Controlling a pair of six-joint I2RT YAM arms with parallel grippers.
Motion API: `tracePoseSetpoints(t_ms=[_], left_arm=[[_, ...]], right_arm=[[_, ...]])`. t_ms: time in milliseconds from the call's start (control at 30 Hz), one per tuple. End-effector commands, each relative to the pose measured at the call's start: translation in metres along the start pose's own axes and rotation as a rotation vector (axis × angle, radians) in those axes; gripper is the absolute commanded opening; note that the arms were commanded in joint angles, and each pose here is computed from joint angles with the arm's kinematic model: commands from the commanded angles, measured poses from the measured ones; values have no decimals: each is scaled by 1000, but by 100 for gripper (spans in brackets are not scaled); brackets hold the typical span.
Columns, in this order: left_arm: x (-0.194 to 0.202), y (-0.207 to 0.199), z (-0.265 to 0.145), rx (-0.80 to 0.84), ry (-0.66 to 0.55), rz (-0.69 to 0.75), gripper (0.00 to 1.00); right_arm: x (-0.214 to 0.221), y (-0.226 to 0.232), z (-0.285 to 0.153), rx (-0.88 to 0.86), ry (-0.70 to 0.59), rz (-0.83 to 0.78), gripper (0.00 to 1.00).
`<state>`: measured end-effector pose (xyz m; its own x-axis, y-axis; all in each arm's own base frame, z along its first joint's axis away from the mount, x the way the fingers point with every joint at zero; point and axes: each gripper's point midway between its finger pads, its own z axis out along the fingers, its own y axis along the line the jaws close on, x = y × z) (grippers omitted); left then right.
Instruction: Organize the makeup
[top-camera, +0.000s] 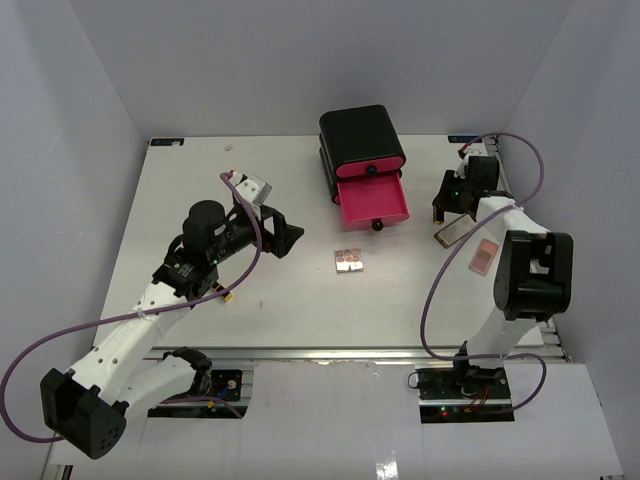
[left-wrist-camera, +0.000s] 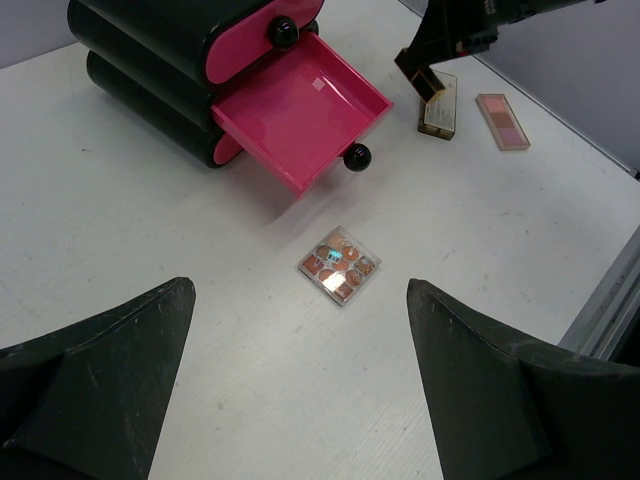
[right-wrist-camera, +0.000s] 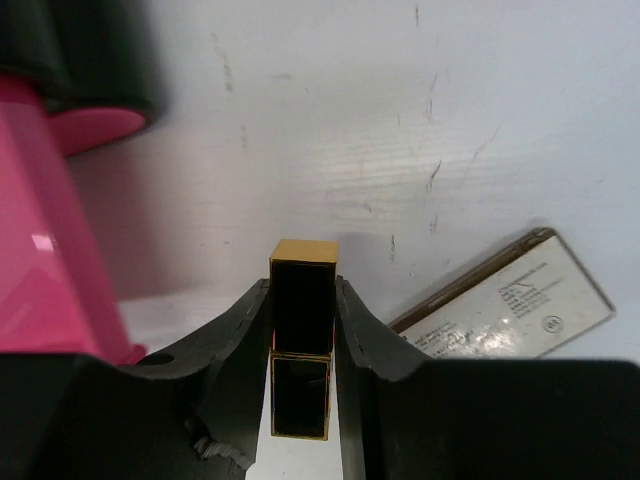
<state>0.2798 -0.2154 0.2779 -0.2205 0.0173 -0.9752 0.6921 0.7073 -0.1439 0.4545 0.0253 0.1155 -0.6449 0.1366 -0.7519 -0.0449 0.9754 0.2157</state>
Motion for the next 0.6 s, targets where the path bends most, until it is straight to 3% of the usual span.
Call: tracePoseSetpoints(t_ms=[0,100,233,367,567], left_arm=[[-9,1,-4,-9,-25,8,98],[-8,2,-3,-11,-24,7,98],[-6,5,-3,-25,-19,10,98],[-5,8,-3,-43,-17,14,98],[-5,10,-3,-52,-18,16,98]], right_arm=[[-70,52,-56,-210,-264,-337,10],[-57,110,-77,-429,-258,-568,10],[-40,163,-77,-502,-234,-797,9],[-43,189,-65,-516,-235,-830,10],[-48,185,-30,-440,-195,-739,10]])
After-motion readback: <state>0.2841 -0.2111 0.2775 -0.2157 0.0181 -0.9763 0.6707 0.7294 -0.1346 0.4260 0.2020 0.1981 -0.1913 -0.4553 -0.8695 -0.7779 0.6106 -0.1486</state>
